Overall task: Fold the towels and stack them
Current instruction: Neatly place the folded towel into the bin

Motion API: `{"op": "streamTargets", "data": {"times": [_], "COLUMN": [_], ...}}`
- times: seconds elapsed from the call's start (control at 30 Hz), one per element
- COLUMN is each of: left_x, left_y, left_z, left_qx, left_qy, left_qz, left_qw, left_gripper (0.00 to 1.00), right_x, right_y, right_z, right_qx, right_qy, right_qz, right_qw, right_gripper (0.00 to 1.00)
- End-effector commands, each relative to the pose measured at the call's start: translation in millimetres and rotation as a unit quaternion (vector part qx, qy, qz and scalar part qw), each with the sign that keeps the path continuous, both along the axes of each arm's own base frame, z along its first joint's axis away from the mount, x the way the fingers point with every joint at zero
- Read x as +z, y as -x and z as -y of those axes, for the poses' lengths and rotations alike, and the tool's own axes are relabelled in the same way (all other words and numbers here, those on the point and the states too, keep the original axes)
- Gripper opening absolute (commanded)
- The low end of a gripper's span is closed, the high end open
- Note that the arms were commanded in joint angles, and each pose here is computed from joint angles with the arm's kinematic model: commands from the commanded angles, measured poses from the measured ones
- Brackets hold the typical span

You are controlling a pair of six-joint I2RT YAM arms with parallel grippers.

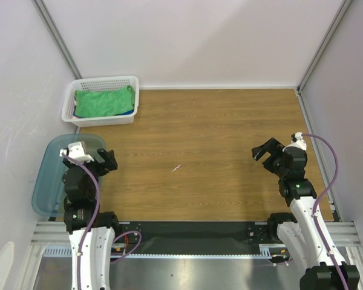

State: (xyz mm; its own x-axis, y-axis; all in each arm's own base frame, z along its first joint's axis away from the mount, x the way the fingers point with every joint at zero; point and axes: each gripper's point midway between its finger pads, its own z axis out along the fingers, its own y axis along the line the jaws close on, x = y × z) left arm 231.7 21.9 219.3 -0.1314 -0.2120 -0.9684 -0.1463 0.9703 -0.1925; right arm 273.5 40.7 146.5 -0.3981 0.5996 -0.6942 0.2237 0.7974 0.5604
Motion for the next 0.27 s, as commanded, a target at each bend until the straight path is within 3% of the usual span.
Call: {"op": "streamTargets", "data": {"times": [0.0,0.23], "left_x": [7.6,16.2], "left_y": [0.4,1.8], "left_z": [3.1,-0.8], "left_qx": [-0.011,0.001], "left_qy": [-0.009,-0.009], "left_qz": [0.017,0.022], "left_qw": [1.000,1.000], "left_gripper": [1.00,1.00], "right_x": [27.2,27.4], "right_y": [-4.9,-0.3], "right_z": [1.6,6.3], "right_qx": [0.001,-0.006], "right_qy": [0.010,0.022], "right_qz": [0.040,0.032], "right_qw": [0.999,0.999], "right_gripper": [1.00,1.00]}}
